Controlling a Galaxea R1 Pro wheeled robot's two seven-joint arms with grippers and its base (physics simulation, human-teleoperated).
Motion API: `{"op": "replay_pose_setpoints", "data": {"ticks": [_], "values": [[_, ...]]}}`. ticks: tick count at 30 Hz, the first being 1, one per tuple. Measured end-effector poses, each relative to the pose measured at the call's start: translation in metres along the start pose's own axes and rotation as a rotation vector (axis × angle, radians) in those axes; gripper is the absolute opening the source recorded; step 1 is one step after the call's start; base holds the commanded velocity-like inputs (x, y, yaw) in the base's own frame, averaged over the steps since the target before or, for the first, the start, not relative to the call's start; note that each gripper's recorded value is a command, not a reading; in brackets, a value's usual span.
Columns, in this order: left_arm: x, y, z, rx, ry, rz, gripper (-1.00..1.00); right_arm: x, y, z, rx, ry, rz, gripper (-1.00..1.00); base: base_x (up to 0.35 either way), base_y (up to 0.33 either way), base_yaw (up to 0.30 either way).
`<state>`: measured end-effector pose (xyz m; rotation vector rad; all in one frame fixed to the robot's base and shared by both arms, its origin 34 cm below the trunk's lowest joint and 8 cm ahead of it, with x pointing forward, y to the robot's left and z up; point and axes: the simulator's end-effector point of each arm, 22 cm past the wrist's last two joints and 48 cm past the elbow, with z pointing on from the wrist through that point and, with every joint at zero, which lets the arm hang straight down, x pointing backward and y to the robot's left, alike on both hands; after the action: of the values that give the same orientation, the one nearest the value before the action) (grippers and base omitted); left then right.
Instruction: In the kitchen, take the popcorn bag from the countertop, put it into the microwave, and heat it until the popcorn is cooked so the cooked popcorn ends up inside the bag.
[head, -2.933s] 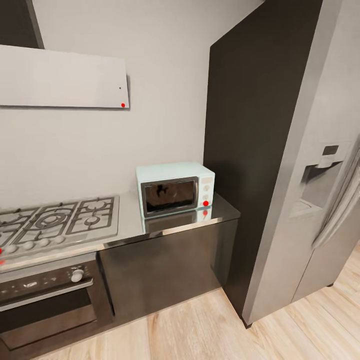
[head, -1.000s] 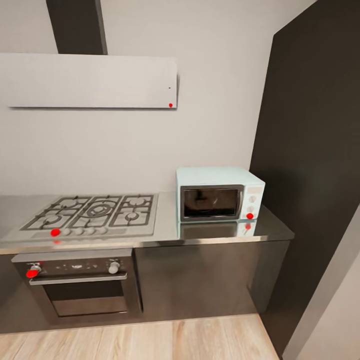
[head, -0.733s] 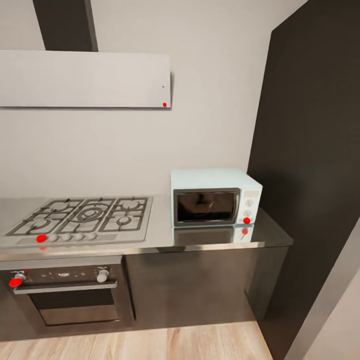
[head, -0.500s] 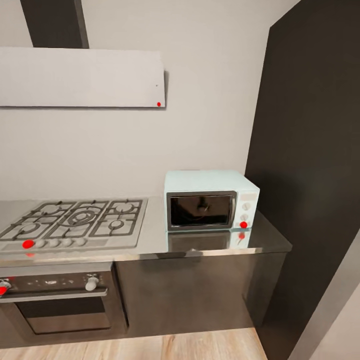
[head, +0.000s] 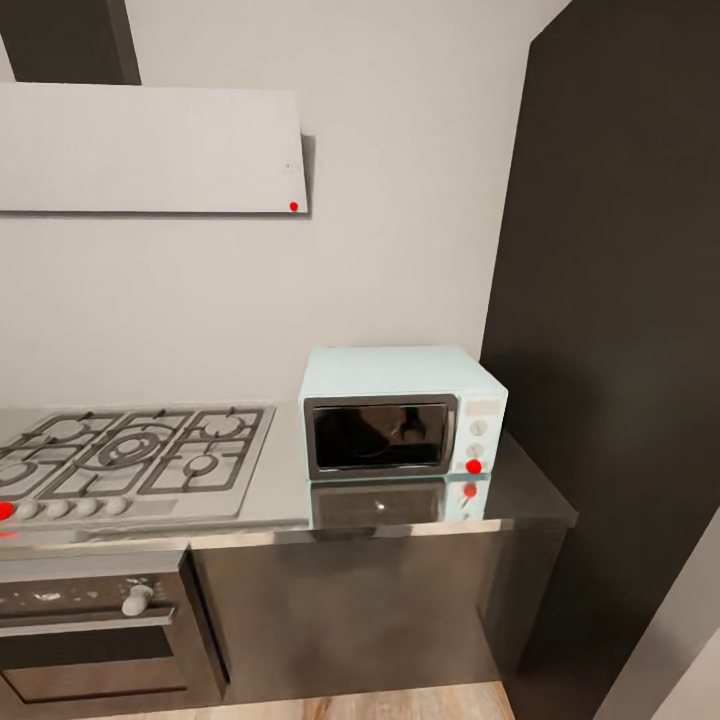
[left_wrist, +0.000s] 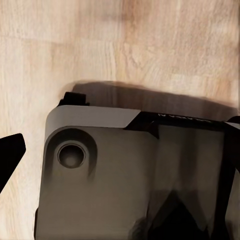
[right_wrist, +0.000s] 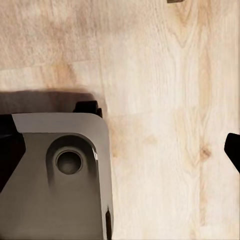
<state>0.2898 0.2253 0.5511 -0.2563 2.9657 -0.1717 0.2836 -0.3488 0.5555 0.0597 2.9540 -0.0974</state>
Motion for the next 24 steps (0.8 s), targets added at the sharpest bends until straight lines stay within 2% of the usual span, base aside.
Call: {"op": "replay_pose_setpoints", "data": {"ticks": [9,12,15,16,17,19,20,24], "values": [[0.0,0.0,0.0,0.0,0.0,0.001,1.0,0.001,0.002,0.0,0.0,0.005,0.0,1.0,0.003,-0.002,0.0],[0.0,-0.001,0.0,0.001,0.001,0.001,1.0,0.003,0.012,0.001,-0.008,0.012,-0.008,1.0,0.0,0.0,0.0],[0.001,-0.001,0.0,0.001,0.001,0.001,1.0,0.004,0.04,0.001,-0.046,0.014,-0.091,1.0,0.0,0.0,0.0],[0.001,-0.001,0.0,0.001,0.001,0.001,1.0,0.002,0.052,0.001,-0.061,0.01,-0.142,1.0,0.0,0.0,0.0],[0.001,-0.001,0.0,0.001,0.001,0.001,1.0,-0.002,0.058,0.001,-0.067,0.001,-0.16,1.0,0.0,0.0,0.0],[0.0,-0.001,0.0,0.001,0.0,0.001,1.0,-0.038,0.076,0.0,-0.072,-0.072,-0.184,1.0,0.0,0.0,0.0],[0.0,-0.001,0.0,0.001,0.0,0.001,1.0,-0.064,0.077,-0.003,-0.059,-0.119,-0.188,1.0,0.0,0.0,0.0],[0.0,-0.001,0.0,0.001,0.0,0.001,1.0,-0.122,0.069,-0.014,-0.01,-0.185,-0.179,1.0,0.0,0.0,0.0]]}}
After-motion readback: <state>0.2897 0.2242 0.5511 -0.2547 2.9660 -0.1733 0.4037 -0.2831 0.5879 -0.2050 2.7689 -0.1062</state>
